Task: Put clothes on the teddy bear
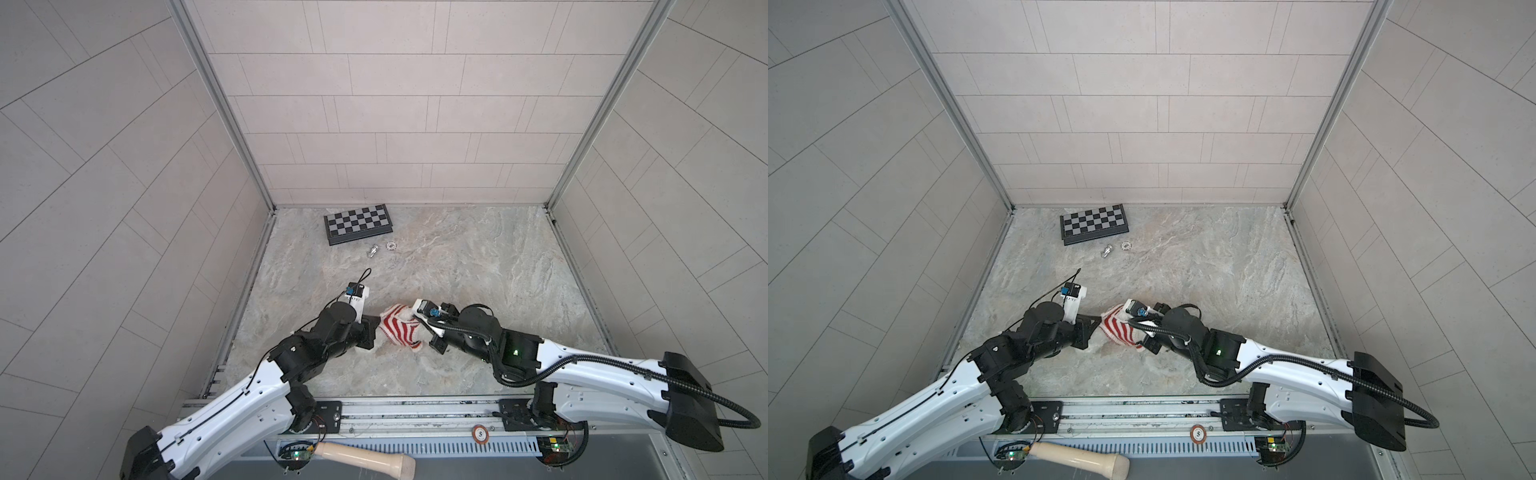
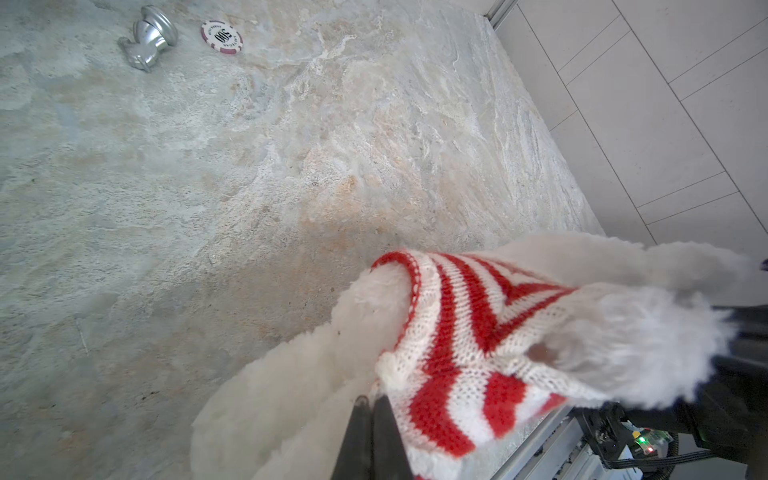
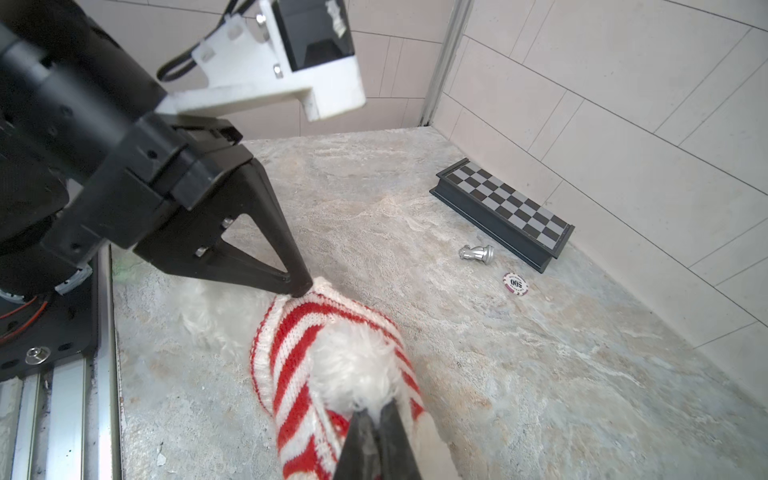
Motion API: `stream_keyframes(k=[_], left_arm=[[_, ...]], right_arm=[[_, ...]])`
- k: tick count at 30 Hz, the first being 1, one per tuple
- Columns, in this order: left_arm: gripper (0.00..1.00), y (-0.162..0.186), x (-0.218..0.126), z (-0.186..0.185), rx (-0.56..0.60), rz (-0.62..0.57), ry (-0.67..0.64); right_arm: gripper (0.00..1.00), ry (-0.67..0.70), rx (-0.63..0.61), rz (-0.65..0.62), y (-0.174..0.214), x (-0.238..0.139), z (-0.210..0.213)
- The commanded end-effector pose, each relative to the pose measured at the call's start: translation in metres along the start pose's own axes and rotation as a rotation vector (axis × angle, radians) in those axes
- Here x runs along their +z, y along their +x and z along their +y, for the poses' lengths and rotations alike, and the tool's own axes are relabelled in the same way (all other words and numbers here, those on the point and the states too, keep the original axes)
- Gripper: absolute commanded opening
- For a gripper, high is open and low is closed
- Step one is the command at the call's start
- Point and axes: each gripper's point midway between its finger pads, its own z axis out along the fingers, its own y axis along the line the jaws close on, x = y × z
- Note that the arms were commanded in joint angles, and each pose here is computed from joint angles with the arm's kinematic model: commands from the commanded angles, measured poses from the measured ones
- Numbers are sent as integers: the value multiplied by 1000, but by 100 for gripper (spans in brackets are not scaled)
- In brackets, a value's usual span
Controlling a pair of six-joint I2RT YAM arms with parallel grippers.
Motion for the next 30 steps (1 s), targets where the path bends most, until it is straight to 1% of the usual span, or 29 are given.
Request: stream_keyframes(k=[1,4,8,11,12,13,14,15,16,17,19,22,23,26,28,30], left_arm=[[0,15,1,33,31,34,-138],[0,11,0,23,51,25,-93],[0,-3,-10,-17,84,-37,117],[0,-6,-21,-32,114,-58,193],[3,-7,-25,-34,120,-67,208],[15,-8,-29,-37,125,-76,222],[33,-9,-34,-38,130,-88,232],[44,-10,-39,-40,137,-95,244],[50,-13,-44,-42,146,-105,251],[52,-14,-49,-44,157,-111,255],[52,-19,-57,-48,174,-121,259],[45,-27,-68,-62,212,-135,291],[43,-29,-70,-68,223,-134,304],[39,-31,-70,-90,251,-119,362],[39,-34,-67,-104,248,-118,399],[39,-37,-60,-109,246,-114,402]], right_arm=[[0,92,111,-105,-21,-13,-21],[0,32,110,-124,-31,-14,-12],[0,-3,124,-142,-39,-13,-6],[0,-7,130,-136,-39,-11,-5],[0,-7,126,-122,-35,-9,-4],[0,-7,129,-145,-49,-11,-6],[0,-7,122,-139,-48,-10,-5],[0,-3,118,-133,-46,-9,-6],[0,-1,110,-127,-44,-9,-6],[0,-4,102,-122,-42,-9,-5],[0,-29,85,-128,-42,-10,-1],[0,-64,61,-169,-50,-13,5],[0,-75,51,-161,-40,-12,8],[0,-92,26,-174,-42,-13,11],[0,-102,4,-169,-44,-13,13],[0,-114,-8,-175,-45,-14,15]])
